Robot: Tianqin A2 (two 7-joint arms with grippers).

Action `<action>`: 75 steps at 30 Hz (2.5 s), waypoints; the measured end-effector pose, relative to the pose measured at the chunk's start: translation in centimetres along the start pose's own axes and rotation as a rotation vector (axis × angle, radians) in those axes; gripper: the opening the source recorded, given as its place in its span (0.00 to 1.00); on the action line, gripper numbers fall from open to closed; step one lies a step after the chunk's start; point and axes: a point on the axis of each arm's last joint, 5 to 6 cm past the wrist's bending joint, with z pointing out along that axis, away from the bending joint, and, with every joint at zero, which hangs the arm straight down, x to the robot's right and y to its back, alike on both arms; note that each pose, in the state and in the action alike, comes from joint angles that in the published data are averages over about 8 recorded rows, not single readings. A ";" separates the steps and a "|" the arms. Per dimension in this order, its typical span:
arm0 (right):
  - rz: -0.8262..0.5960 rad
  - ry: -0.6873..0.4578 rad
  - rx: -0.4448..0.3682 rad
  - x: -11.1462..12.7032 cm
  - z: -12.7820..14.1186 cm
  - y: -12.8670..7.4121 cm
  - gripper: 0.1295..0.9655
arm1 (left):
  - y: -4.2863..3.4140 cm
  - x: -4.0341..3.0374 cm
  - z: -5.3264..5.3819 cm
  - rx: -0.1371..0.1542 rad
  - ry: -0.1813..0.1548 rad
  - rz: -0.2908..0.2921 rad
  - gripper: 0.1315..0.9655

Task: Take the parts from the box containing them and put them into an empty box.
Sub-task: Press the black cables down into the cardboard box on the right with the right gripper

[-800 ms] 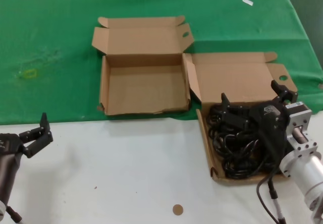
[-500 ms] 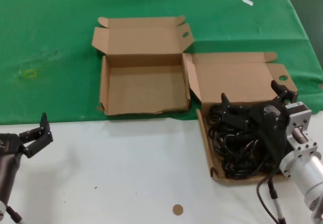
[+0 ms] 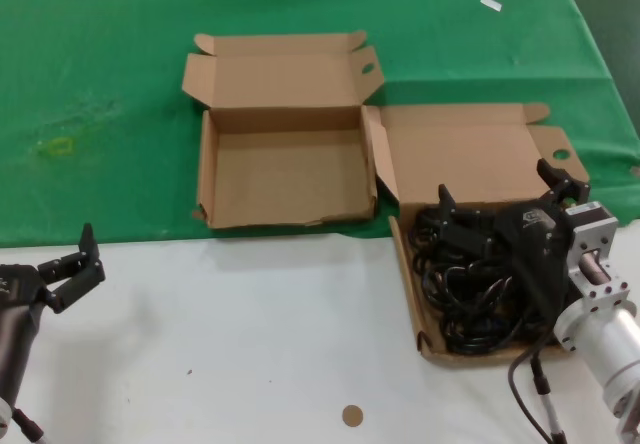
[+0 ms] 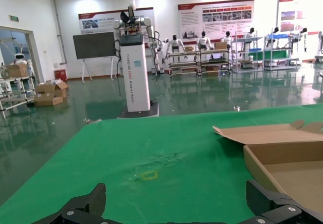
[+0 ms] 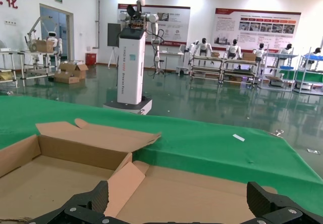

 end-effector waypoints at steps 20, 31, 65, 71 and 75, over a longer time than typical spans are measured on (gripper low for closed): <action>0.000 0.000 0.000 0.0 0.0 0.0 1.00 | 0.00 0.00 0.0 0.000 0.000 0.000 1.00; -0.002 0.001 -0.001 0.0 0.0 0.0 1.00 | 0.00 0.00 0.0 0.000 0.000 0.000 0.97; -0.428 -0.342 -0.164 5.7 -0.7 -4.2 1.00 | 0.00 0.00 0.0 0.000 0.000 0.000 0.28; -0.580 -0.473 -0.207 7.3 -0.8 -5.4 1.00 | 0.00 0.00 0.0 0.000 0.000 0.000 0.17; -0.682 -0.558 -0.241 8.5 -0.8 -6.3 1.00 | 0.00 0.00 0.0 0.000 0.000 0.000 0.10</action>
